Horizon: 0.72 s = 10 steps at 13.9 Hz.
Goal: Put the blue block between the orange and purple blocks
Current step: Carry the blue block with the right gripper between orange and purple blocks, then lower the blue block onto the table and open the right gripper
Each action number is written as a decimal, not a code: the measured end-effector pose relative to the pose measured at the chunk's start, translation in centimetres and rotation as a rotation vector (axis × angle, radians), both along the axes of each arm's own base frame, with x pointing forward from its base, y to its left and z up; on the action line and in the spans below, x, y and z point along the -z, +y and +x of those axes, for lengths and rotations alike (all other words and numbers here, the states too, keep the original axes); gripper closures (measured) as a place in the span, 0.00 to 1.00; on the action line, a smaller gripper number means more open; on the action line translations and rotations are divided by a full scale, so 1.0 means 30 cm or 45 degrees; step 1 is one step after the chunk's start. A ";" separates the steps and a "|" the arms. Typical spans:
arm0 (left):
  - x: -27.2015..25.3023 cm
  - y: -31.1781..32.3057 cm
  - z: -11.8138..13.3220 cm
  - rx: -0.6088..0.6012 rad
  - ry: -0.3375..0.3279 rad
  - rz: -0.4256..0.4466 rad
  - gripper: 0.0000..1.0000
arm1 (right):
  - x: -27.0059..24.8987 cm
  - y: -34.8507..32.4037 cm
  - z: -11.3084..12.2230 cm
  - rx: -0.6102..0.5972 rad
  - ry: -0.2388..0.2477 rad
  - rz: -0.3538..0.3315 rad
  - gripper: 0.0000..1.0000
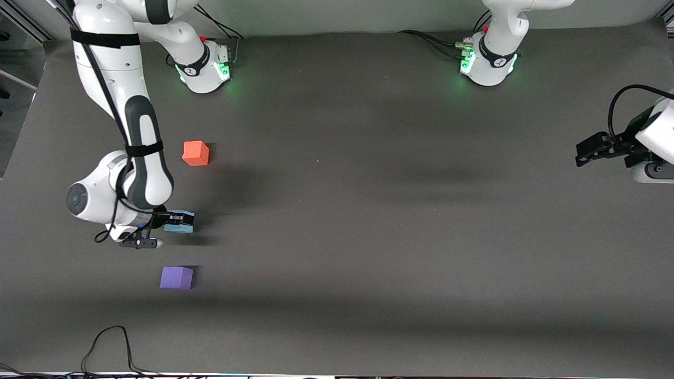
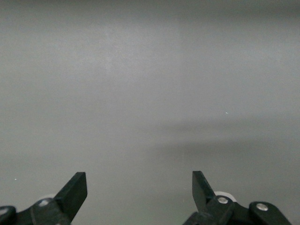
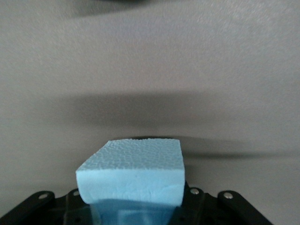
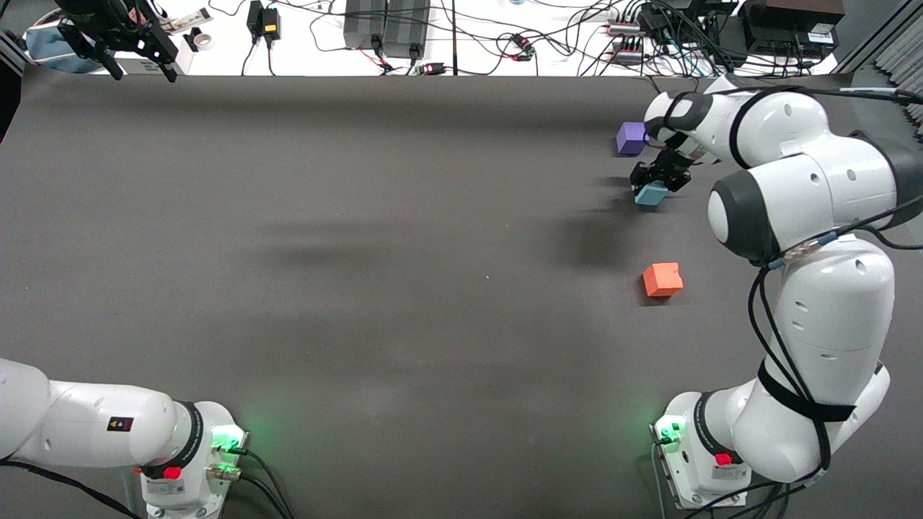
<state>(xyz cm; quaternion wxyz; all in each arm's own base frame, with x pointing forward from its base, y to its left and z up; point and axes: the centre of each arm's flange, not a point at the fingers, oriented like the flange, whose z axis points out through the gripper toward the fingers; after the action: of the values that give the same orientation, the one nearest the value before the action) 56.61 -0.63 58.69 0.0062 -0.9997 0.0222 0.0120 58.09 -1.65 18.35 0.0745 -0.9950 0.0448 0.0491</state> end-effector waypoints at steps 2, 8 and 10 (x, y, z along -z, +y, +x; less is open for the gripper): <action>0.000 0.000 0.000 0.000 0.000 0.000 0.00 | 0.026 0.010 -0.028 -0.003 0.002 -0.021 0.46; 0.000 0.000 0.000 0.000 0.000 0.000 0.00 | 0.052 -0.013 -0.074 0.016 -0.017 0.020 0.26; 0.000 0.000 0.000 -0.001 0.000 0.000 0.00 | 0.063 -0.014 -0.088 0.020 -0.007 0.020 0.04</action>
<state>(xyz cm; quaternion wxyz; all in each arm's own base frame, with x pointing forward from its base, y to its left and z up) 56.61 -0.64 58.69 0.0060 -0.9997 0.0219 0.0120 55.44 -2.06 16.46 0.0826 -0.9942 0.0518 0.0459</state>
